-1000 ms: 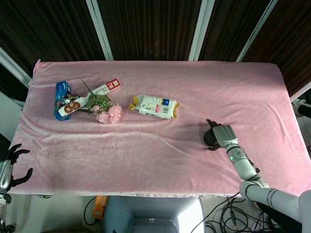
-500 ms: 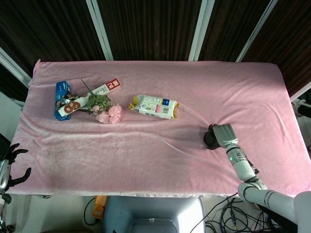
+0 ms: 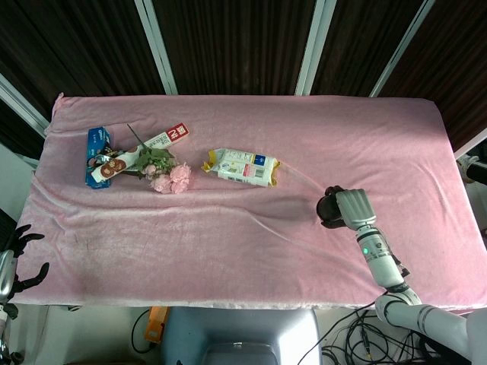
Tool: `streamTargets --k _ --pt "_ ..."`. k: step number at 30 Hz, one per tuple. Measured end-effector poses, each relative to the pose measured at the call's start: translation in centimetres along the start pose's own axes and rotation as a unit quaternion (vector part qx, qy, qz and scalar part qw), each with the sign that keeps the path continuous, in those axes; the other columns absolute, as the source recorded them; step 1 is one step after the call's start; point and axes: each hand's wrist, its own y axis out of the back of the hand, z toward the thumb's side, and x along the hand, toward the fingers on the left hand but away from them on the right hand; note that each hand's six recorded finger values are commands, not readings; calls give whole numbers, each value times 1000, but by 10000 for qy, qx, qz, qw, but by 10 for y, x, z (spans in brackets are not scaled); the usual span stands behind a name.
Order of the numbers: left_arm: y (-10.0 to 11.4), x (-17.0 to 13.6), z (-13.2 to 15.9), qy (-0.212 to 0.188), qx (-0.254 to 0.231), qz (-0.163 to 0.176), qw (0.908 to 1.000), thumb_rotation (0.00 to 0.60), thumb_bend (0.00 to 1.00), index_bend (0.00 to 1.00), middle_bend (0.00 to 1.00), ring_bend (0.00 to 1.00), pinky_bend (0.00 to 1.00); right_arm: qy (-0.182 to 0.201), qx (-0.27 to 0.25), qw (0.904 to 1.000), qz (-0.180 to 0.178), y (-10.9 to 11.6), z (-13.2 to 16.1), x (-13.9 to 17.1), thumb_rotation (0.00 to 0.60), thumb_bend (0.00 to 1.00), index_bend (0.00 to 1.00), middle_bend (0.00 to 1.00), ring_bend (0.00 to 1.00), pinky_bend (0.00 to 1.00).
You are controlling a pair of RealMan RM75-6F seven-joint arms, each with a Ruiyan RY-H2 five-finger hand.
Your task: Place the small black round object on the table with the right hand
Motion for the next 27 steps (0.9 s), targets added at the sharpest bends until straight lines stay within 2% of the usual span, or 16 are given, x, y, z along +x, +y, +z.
streamTargets --k 3,6,9,10,13,16,18,21,24,25,27 --pt "0 0 0 3 6 -8 10000 600 354 290 97 118 339 166 -442 9982 -360 14 8 2 600 130 672 555 645 810" --pt "0 0 1 -8 6 -5 10000 600 354 290 97 118 339 435 -1120 9899 -753 29 18 7 600 130 672 555 644 810" --pt "0 -1 1 -20 14 -7 10000 600 354 290 97 119 339 801 -1913 9726 -1052 43 26 15 600 130 671 555 645 810" --pt "-1 -1 1 -21 20 -9 10000 600 354 290 97 118 339 960 -2228 9636 -1121 48 29 18 600 130 670 555 645 810" --pt "-2 -1 2 -25 35 -33 10000 600 354 290 97 118 339 1325 -2848 9428 -1116 56 34 25 600 130 670 556 648 810" --pt "-2 -1 2 -19 40 -33 10000 600 354 290 96 118 339 1437 -3095 9347 -995 58 33 27 600 130 676 560 656 812" --pt "-2 0 1 -7 37 -32 10000 600 354 290 96 118 339 1409 -3057 9367 -959 58 30 27 600 131 678 562 659 813" --pt "-2 0 1 -1 36 -33 10000 600 353 290 96 118 339 1287 -2653 9504 -985 58 24 27 600 132 678 562 659 815" --pt "-1 0 1 -8 30 -24 10000 600 354 290 97 118 339 1080 -1789 9718 -1094 57 18 26 600 133 678 562 659 816" --pt "-1 0 1 -6 29 -19 10000 600 354 290 97 118 339 969 -1326 9797 -1148 57 15 25 600 132 678 562 660 817" --pt "-1 0 1 -3 28 -17 10000 600 354 290 97 118 339 772 -570 9878 -1228 57 11 24 600 133 678 562 660 817"
